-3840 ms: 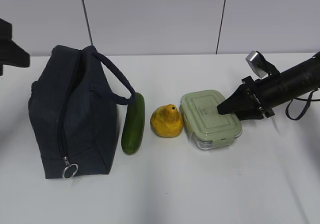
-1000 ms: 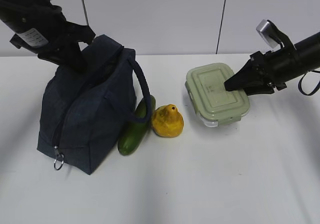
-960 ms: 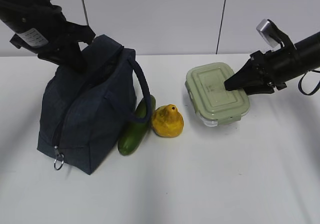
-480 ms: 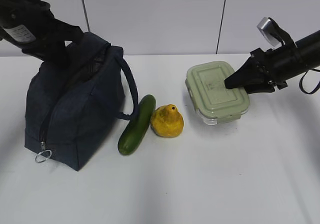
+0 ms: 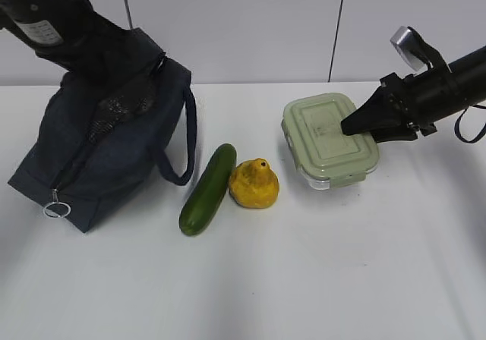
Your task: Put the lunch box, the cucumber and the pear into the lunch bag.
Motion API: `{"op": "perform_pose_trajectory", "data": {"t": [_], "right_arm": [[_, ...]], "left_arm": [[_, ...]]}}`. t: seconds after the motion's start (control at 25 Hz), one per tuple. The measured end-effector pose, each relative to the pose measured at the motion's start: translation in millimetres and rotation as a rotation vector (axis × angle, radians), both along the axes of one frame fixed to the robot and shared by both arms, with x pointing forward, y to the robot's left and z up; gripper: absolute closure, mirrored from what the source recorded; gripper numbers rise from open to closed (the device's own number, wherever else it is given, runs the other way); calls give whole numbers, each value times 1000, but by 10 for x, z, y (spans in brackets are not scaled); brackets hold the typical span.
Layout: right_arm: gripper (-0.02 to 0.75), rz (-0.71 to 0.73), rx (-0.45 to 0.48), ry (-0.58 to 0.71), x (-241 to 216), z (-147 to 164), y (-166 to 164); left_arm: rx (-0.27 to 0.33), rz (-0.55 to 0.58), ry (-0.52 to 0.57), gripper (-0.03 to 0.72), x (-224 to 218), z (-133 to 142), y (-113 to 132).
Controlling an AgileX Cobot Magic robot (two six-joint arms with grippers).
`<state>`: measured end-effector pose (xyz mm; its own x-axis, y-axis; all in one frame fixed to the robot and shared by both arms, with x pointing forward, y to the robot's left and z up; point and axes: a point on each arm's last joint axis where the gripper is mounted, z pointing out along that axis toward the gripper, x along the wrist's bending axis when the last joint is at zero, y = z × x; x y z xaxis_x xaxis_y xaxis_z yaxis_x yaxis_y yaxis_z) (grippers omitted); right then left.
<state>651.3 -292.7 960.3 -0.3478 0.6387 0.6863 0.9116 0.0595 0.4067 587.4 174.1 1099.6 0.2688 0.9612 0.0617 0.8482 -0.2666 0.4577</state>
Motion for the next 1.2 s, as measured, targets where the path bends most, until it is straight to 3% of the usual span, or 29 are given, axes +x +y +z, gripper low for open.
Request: {"op": "perform_pose_trajectory", "data": {"t": [0.12, 0.28, 0.52, 0.88, 1.2], "right_arm": [[402, 0, 0, 0, 0, 0, 0], [407, -3, 1, 4, 0, 0, 0], [408, -29, 35, 3, 19, 24, 12], [408, -20, 51, 4, 24, 39, 106], [408, -17, 55, -56, 101, 365, 237]], "left_arm": [[42, -38, -2, 688, -37, -56, -189], [50, -72, 24, 688, -42, -190, -381], [46, -64, 28, 688, -29, -231, -415], [-41, -58, 19, 688, -23, -222, -483], [-54, -57, 14, 688, -19, -219, -493]]}}
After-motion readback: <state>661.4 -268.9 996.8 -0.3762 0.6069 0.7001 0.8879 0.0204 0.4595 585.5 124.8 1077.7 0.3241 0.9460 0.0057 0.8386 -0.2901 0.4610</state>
